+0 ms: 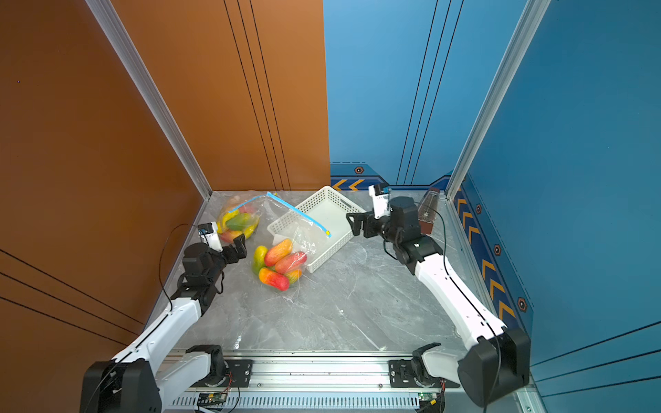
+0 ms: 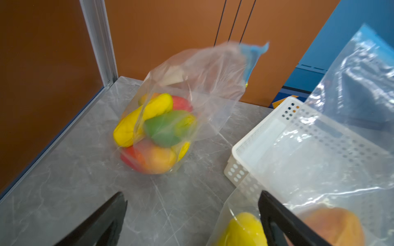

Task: Place the mango in a zip-top bag and seal the zipper
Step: Reset both arms

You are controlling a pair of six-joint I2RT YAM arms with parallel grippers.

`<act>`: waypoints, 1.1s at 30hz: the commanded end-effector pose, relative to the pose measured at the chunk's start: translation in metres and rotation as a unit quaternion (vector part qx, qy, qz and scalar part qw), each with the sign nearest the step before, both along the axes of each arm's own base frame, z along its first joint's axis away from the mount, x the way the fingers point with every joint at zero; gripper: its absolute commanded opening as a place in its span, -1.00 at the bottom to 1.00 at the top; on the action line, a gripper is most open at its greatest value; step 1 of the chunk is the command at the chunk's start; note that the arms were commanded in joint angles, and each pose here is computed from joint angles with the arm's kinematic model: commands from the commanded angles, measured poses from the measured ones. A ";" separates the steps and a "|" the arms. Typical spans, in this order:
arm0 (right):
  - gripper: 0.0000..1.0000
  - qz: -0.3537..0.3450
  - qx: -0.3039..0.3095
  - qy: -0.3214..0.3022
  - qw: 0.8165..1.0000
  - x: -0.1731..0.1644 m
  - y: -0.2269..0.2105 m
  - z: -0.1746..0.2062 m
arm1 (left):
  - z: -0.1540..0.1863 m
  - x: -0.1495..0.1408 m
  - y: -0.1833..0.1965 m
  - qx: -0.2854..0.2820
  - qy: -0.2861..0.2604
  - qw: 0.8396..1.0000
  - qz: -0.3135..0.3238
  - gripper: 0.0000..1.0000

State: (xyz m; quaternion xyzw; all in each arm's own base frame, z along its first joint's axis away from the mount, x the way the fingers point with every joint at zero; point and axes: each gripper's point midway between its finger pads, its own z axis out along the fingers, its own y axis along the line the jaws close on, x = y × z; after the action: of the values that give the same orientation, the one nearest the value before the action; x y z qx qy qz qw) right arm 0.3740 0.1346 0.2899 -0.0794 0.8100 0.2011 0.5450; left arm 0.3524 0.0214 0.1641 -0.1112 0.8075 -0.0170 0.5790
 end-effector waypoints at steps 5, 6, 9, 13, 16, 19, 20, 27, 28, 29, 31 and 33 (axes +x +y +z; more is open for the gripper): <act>1.00 -0.206 -0.130 -0.028 0.969 -0.007 -0.122 -0.104 | -0.052 0.018 0.020 0.064 0.031 0.997 0.033 0.97; 1.00 -0.218 -0.131 -0.020 0.967 -0.009 -0.131 -0.119 | -0.051 0.023 0.008 0.063 0.028 0.998 -0.001 0.97; 1.00 -0.251 -0.137 -0.013 0.958 -0.010 -0.155 -0.152 | -0.065 0.032 0.005 0.082 0.029 0.996 -0.003 0.97; 1.00 -0.264 -0.154 0.027 0.952 0.000 -0.167 -0.177 | -0.073 0.033 -0.003 0.081 0.007 0.996 -0.025 0.97; 1.00 -0.273 -0.121 0.028 0.954 0.003 -0.173 -0.178 | -0.074 0.031 -0.005 0.080 0.006 0.996 -0.038 0.96; 1.00 -0.258 -0.111 0.018 0.960 0.008 -0.165 -0.176 | -0.074 0.034 -0.027 0.114 0.007 0.990 -0.079 0.97; 1.00 -0.231 -0.106 0.000 0.967 0.008 -0.153 -0.174 | -0.074 0.033 -0.030 0.122 0.007 0.989 -0.080 0.97; 1.00 -0.273 -0.137 -0.016 0.952 0.017 -0.154 -0.196 | -0.074 0.040 -0.036 0.109 0.004 0.988 -0.108 0.97; 1.00 -0.275 -0.130 0.015 0.953 0.014 -0.160 -0.201 | -0.076 0.042 -0.032 0.101 0.011 0.989 -0.104 0.97; 1.00 -0.281 -0.125 -0.007 0.952 0.017 -0.161 -0.195 | -0.078 0.044 -0.019 0.088 0.023 0.993 -0.076 0.97; 1.00 -0.276 -0.130 0.014 0.952 0.015 -0.160 -0.201 | -0.077 0.044 -0.014 0.078 0.023 0.994 -0.067 0.97; 1.00 -0.279 -0.130 0.002 0.951 0.015 -0.161 -0.198 | -0.077 0.043 -0.015 0.080 0.023 0.994 -0.067 0.97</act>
State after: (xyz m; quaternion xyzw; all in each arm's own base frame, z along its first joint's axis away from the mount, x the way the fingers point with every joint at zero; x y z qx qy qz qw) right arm 0.3877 -0.0188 0.0854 0.0592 0.8268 -0.0536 0.5567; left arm 0.3941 0.0095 0.0894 -0.0072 0.8205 0.0255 0.5710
